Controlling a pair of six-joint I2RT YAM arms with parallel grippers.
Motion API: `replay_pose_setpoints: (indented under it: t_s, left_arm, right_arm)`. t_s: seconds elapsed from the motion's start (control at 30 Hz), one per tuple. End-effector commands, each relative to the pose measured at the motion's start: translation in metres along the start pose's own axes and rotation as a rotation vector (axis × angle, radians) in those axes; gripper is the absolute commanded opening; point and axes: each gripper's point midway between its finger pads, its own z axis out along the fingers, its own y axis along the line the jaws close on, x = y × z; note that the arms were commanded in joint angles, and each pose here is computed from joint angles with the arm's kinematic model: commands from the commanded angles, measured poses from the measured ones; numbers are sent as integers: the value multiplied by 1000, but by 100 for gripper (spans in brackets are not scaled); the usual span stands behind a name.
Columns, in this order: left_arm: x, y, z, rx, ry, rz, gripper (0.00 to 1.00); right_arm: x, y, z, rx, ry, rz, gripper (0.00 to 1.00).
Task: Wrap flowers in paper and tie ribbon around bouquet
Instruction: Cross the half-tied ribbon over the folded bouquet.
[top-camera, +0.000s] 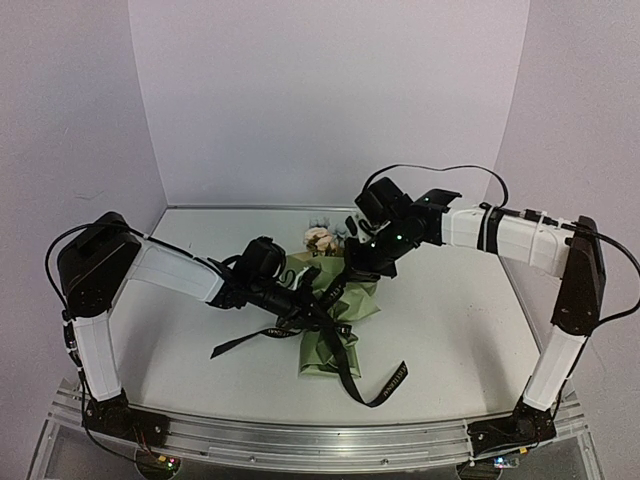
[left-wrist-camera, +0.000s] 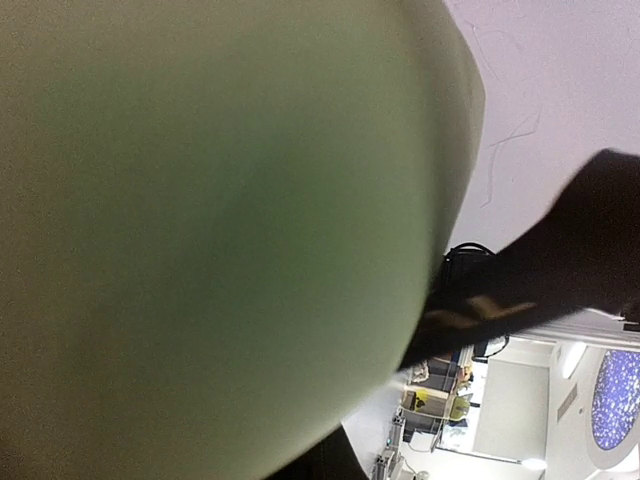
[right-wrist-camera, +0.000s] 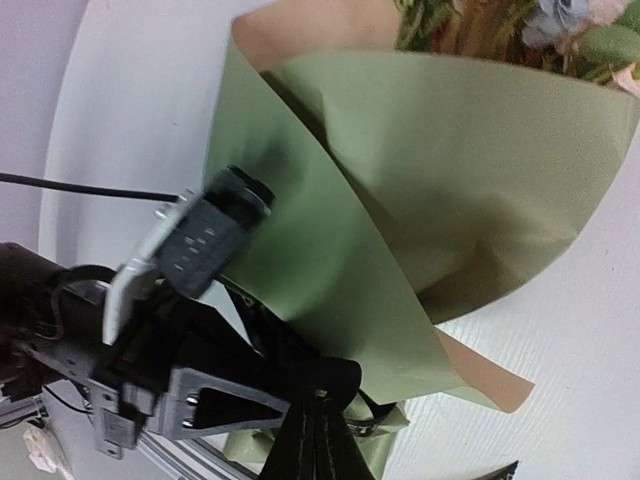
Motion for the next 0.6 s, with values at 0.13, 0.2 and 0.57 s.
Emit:
replay_pose_setpoints:
  t_s: [0.13,0.2,0.57]
  left_arm:
    - [-8,-5,-10,-2,-62,48,6]
    - [-8,-8,-10,7,-56,57,14]
    - [12,-37,-30,42,-41,176,48]
  right_arm:
    - [-7,36,-12,-64,-25,-54,0]
    - [1,36,-14,-58,-20,-60,0]
    - [15,26,-18,-33,-15,-60,0]
